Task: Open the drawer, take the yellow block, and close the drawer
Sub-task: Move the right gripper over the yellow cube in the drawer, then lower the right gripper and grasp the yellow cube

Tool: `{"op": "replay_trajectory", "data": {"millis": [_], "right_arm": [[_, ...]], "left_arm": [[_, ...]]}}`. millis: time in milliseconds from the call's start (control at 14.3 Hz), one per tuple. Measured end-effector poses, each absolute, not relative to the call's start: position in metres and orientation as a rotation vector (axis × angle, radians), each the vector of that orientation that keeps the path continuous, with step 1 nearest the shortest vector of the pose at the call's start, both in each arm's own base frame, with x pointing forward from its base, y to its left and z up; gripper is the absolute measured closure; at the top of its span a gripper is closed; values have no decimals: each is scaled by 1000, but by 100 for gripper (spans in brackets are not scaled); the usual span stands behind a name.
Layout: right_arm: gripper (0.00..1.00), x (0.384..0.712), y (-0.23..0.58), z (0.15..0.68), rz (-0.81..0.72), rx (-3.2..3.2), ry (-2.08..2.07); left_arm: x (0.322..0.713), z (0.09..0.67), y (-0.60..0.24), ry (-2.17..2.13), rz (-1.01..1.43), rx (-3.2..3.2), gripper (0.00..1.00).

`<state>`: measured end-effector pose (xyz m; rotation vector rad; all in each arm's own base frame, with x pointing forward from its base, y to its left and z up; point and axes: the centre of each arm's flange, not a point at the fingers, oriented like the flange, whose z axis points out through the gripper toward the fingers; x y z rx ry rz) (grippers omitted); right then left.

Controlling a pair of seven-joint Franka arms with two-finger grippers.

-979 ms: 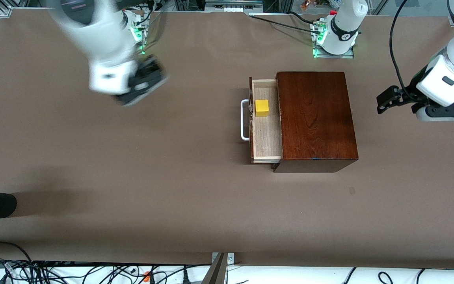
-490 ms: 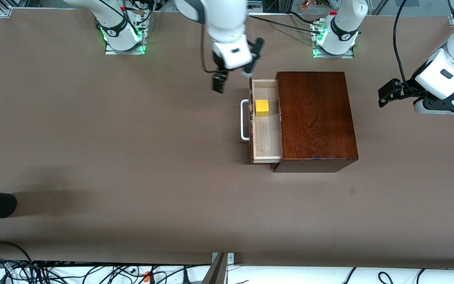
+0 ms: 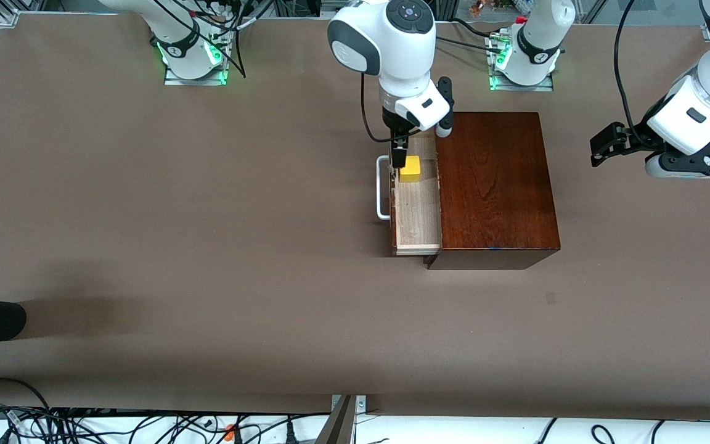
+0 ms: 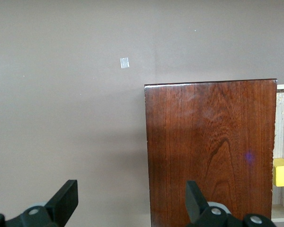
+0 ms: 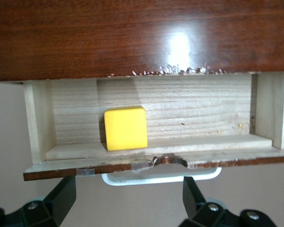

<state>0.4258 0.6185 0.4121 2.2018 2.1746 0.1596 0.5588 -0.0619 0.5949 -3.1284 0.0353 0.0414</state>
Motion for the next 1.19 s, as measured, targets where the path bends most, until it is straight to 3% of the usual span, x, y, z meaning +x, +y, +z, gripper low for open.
{"op": "replay_trajectory", "data": {"millis": [559, 909, 1189], "right_arm": [[0, 423, 633, 360, 127, 2139, 2233], [0, 419, 643, 363, 209, 2140, 2242], [0, 422, 649, 336, 239, 2165, 2224]], "left_arm": [[559, 595, -62, 35, 43, -3128, 0], [559, 595, -62, 36, 44, -3128, 0], [559, 595, -62, 36, 44, -3128, 0]]}}
